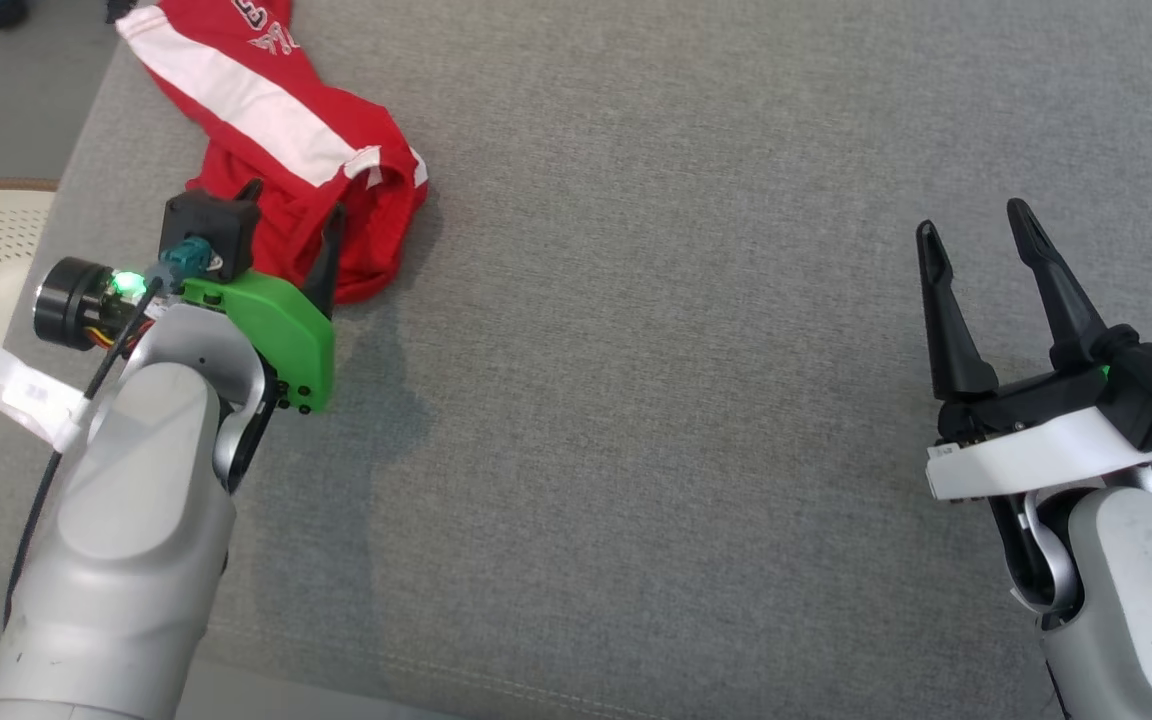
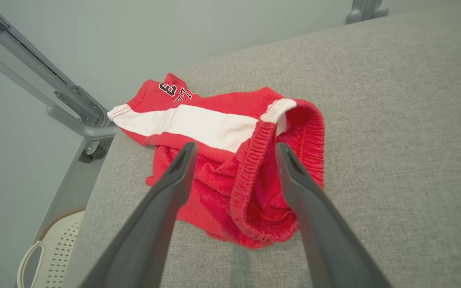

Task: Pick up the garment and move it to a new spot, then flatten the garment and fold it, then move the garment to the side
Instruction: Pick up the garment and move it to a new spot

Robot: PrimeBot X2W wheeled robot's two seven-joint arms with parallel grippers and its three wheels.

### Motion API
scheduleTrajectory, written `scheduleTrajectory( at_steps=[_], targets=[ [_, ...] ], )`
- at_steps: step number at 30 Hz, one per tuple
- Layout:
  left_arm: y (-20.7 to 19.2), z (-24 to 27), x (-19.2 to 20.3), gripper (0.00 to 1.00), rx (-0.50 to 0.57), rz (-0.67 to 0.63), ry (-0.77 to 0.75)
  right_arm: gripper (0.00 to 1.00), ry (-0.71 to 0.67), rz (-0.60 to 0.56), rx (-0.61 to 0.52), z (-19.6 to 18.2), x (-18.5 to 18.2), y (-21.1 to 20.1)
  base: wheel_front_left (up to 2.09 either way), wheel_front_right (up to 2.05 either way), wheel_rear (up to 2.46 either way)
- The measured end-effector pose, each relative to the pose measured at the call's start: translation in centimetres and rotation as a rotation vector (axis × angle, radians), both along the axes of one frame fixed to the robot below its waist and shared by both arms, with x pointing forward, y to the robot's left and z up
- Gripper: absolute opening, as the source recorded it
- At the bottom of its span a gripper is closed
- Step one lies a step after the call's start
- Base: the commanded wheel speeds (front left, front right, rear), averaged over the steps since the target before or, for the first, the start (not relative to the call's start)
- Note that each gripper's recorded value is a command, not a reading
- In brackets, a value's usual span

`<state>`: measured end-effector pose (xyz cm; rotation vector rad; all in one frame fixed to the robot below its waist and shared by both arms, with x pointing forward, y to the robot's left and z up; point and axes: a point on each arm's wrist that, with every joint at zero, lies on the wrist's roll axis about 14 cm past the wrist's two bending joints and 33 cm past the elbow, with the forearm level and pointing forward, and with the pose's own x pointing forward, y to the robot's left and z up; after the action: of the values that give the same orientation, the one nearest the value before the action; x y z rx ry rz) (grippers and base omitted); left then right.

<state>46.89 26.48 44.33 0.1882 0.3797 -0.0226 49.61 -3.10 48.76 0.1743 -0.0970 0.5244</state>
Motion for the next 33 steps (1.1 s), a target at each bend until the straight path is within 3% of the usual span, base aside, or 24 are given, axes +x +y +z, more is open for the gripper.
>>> scheduleTrajectory(
  at_steps=[15,16,17,22,33],
  targets=[
    [1.5,-8.2,3.0,1.00,0.092,0.002,0.360,1.00,0.079,-0.118,-0.033,-3.7,0.6,-5.1,0.00,0.00,0.00],
    [1.6,-8.4,3.1,0.28,0.087,0.011,0.366,1.00,0.081,-0.122,-0.035,-3.8,0.6,-5.2,0.00,0.00,0.00],
    [1.8,-8.5,3.2,0.00,0.088,0.022,0.367,1.00,0.084,-0.127,-0.037,-4.0,0.6,-5.4,0.00,0.00,0.00],
    [2.1,-6.9,3.9,0.00,0.097,0.040,0.262,1.00,0.081,-0.132,-0.034,-3.6,0.3,-5.4,0.00,0.00,0.00],
    [1.9,6.3,5.6,0.00,0.060,0.024,-0.264,1.00,0.033,-0.106,0.003,-0.1,-1.8,-3.5,0.00,0.00,0.00]
  ],
)
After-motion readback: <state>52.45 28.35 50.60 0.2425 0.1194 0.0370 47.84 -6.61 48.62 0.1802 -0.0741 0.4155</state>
